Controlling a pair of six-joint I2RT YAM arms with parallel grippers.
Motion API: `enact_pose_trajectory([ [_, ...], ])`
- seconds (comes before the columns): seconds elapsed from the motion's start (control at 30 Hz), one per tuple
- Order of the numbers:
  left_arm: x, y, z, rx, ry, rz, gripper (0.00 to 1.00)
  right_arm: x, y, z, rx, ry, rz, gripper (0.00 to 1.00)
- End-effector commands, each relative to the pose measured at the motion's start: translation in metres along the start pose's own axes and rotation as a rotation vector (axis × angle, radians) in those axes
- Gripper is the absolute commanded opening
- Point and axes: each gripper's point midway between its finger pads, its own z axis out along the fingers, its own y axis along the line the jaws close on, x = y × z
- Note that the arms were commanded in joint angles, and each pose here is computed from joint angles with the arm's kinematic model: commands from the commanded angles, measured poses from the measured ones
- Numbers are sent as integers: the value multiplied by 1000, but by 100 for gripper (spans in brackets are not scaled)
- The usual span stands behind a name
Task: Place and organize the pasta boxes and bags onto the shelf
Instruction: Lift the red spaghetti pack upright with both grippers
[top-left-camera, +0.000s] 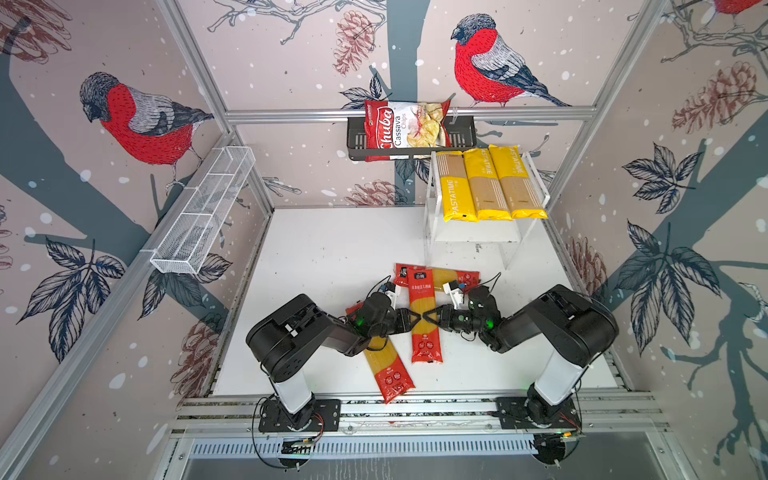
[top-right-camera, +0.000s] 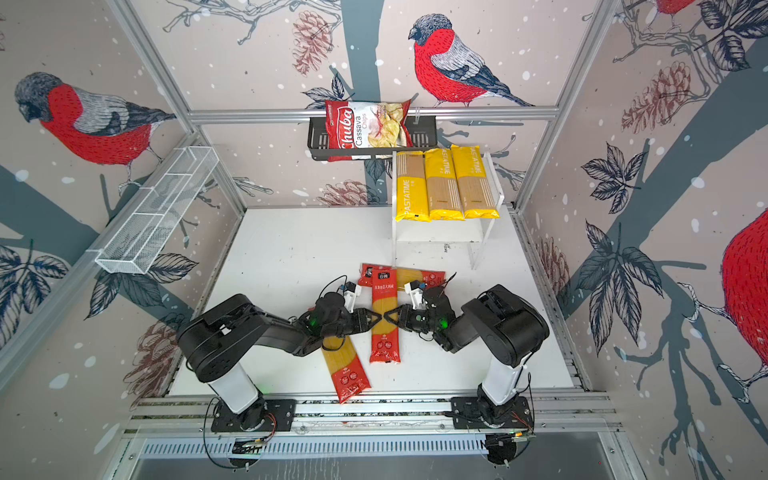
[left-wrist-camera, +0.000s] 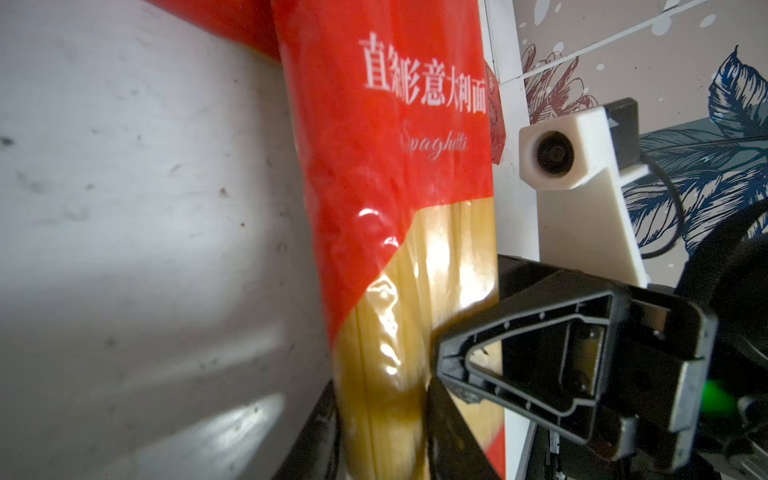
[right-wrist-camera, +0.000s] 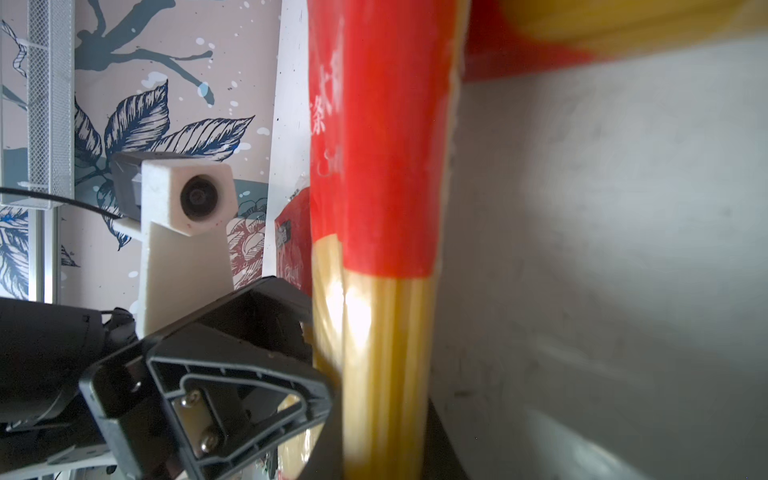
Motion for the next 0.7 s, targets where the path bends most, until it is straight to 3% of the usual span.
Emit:
enact_pose_trajectory([
  [0.0, -6, -3, -10, -6, -26, 35, 37, -3, 17, -4, -63, -18, -45, 12],
  [0.13, -18, -9, -30, 4, -76, 34, 41, -3, 30, -11, -101, -43, -74, 10],
  [0.27, -35, -22, -44, -20, -96, 93, 58, -5, 49, -19, -135, -69, -124, 10],
  [0.37, -47, -35, -49, -44, -96, 161, 64, -9, 66, -25, -154, -85, -177, 9],
  [0.47, -56, -40, -56, -49, -124, 154, 69, -14, 79, -33, -159, -108, -220, 8],
  [0.67, -71, -81, -71, 158, -183, 167, 75, -23, 120, -48, -240, -121, -299, 7],
])
